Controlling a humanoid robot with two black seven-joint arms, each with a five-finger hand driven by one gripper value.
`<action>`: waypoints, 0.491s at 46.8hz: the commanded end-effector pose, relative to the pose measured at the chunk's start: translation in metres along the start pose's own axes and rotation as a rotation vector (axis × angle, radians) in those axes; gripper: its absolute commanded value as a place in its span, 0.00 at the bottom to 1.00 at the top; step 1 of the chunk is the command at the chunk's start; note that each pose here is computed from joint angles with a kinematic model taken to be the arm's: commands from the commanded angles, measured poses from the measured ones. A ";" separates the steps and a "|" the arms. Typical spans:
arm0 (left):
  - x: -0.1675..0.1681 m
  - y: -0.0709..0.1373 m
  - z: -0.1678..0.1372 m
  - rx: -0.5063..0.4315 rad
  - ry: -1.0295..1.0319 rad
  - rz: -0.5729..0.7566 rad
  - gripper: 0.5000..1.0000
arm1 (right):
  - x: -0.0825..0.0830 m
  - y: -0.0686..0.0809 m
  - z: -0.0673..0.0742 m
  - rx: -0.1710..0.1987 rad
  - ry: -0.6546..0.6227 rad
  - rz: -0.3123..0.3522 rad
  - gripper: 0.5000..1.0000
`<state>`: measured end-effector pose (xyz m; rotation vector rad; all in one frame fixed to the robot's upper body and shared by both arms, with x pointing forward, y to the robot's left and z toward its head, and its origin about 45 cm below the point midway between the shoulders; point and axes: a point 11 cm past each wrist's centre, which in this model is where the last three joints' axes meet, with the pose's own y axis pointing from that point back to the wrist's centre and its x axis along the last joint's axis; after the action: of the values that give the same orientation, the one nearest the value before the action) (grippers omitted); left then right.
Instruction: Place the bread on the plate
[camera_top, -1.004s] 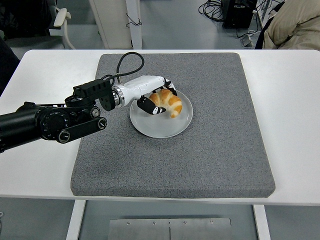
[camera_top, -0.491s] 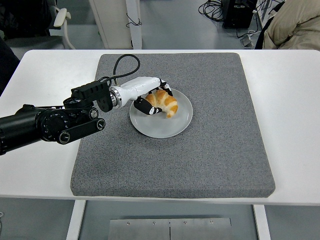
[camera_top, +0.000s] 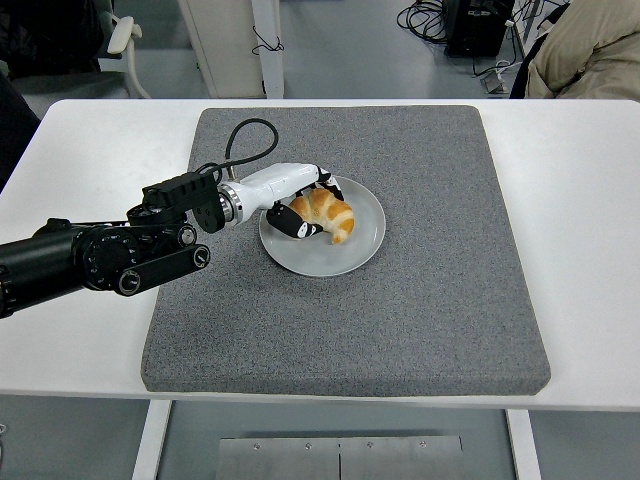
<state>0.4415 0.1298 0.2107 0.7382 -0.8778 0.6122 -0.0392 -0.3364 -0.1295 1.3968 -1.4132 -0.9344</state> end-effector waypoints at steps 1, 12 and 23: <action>-0.001 -0.001 0.003 -0.009 0.007 0.000 0.86 | 0.000 0.000 0.000 0.000 0.001 0.000 1.00; -0.001 0.000 0.007 -0.058 0.019 -0.007 0.93 | 0.000 0.000 0.000 0.000 0.001 0.000 1.00; 0.009 0.002 0.003 -0.044 0.111 0.020 0.94 | 0.000 0.000 0.000 0.000 -0.001 0.001 1.00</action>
<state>0.4415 0.1283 0.2172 0.6647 -0.8204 0.6214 -0.0392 -0.3364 -0.1295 1.3968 -1.4130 -0.9343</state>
